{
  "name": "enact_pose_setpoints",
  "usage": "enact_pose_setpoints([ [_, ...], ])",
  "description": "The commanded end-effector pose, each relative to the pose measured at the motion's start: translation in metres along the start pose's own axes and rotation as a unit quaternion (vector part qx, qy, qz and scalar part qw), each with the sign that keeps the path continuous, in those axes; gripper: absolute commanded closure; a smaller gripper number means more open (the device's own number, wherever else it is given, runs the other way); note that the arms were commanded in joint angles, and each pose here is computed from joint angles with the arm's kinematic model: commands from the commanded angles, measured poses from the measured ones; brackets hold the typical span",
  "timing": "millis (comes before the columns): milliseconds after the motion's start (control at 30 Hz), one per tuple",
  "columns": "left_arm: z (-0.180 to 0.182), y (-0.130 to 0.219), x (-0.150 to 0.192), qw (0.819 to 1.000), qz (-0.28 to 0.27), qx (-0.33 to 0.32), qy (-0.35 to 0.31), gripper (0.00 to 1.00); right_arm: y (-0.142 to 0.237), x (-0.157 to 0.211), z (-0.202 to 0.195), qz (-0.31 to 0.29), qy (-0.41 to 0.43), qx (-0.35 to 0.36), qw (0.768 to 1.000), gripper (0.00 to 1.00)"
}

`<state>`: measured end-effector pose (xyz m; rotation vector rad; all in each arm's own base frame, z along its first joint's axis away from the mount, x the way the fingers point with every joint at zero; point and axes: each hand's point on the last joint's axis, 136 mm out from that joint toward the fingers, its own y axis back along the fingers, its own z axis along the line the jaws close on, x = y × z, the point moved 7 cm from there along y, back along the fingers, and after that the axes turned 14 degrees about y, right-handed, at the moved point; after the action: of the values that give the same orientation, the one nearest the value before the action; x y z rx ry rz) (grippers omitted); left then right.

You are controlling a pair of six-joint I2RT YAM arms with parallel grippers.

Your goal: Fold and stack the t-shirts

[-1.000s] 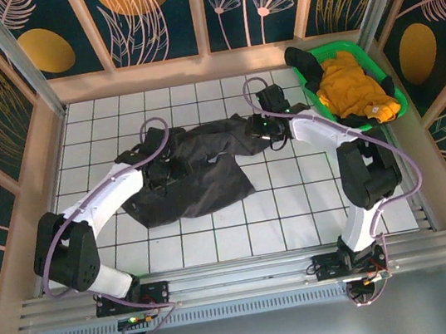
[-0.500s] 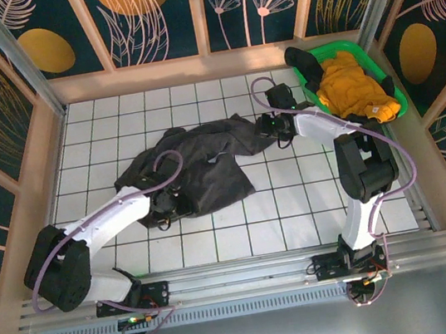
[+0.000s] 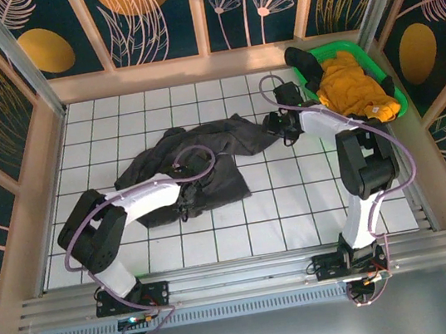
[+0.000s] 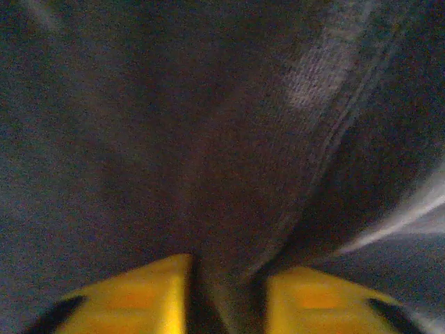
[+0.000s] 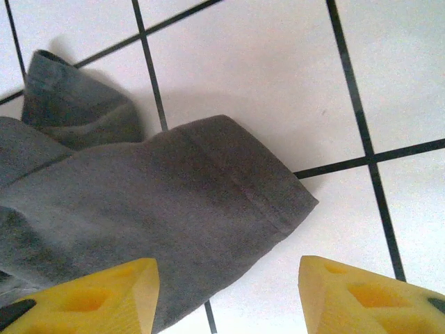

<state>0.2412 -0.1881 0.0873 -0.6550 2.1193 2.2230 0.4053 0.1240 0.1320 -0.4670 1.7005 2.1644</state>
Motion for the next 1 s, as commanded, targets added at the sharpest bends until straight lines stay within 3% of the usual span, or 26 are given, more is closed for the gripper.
enact_pose_setpoints([
  [0, 0.028, 0.010, -0.011, 0.993, -0.074, -0.089, 0.028, 1.00, -0.002, 0.003, 0.002, 0.012, -0.015, -0.007, 1.000, 0.44],
  [167, 0.072, 0.075, -0.037, 0.971, -0.176, -0.103, 0.122, 1.00, 0.008, 0.006, 0.002, 0.002, -0.014, 0.004, 1.000, 0.46],
  [333, 0.124, 0.163, -0.068, 0.910, -0.299, -0.040, 0.283, 1.00, 0.020, 0.015, 0.007, -0.006, -0.021, 0.011, 1.000, 0.48],
  [433, 0.144, 0.190, -0.077, 0.879, -0.346, -0.026, 0.326, 1.00, 0.025, 0.021, 0.013, -0.009, -0.033, 0.008, 0.999, 0.49],
  [767, 0.140, 0.195, -0.086, 0.882, -0.348, -0.018, 0.316, 1.00, 0.015, 0.048, 0.052, 0.029, -0.045, -0.017, 0.998, 0.47],
  [967, 0.139, 0.188, -0.083, 0.889, -0.336, -0.017, 0.311, 1.00, 0.009, 0.080, 0.070, 0.068, 0.044, 0.014, 0.997, 0.39],
])
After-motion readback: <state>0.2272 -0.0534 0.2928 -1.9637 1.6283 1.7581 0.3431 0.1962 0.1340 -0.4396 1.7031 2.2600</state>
